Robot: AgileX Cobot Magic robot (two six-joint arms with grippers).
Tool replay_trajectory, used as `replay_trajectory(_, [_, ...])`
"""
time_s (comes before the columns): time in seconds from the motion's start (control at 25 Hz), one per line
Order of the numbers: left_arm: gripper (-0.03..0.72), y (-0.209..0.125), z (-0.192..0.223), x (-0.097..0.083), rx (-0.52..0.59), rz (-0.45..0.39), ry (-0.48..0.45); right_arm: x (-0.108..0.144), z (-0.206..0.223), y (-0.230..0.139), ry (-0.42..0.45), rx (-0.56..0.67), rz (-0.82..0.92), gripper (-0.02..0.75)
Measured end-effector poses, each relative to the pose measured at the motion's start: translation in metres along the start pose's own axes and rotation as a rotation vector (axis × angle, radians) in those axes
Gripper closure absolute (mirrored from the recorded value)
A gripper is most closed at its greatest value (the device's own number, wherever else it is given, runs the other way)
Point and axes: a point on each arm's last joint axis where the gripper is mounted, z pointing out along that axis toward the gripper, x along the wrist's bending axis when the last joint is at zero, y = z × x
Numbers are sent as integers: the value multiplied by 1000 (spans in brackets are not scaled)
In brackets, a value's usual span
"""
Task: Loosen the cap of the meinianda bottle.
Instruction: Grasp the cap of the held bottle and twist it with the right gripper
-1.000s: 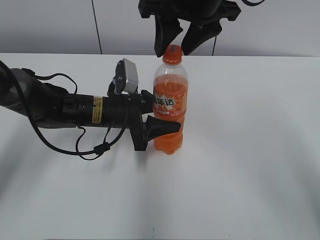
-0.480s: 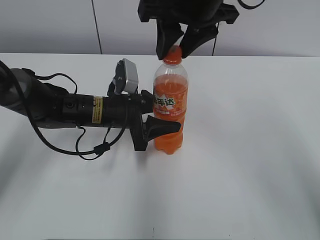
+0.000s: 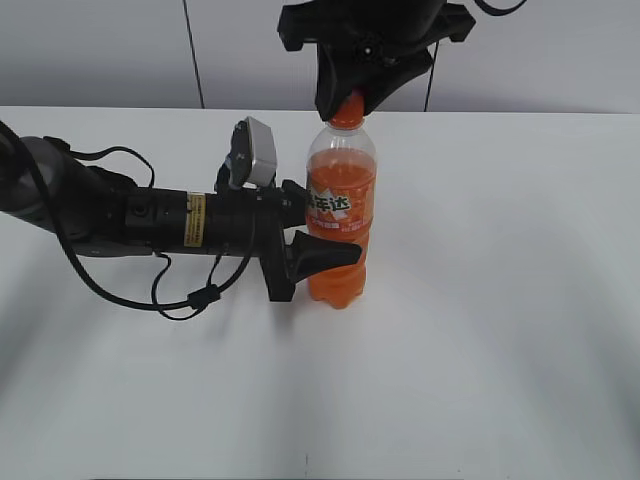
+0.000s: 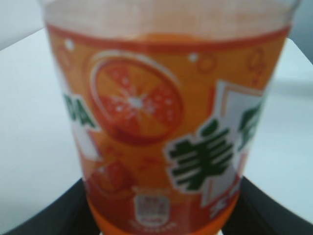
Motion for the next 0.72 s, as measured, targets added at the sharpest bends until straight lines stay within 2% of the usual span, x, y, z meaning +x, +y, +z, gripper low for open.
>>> replay_trajectory(0.2, [283, 0, 0, 0, 0, 0, -1, 1, 0, 0, 9, -1, -305, 457])
replay_trajectory(0.72, [284, 0, 0, 0, 1, 5, -2, -1, -2, -1, -15, 25, -1588, 460])
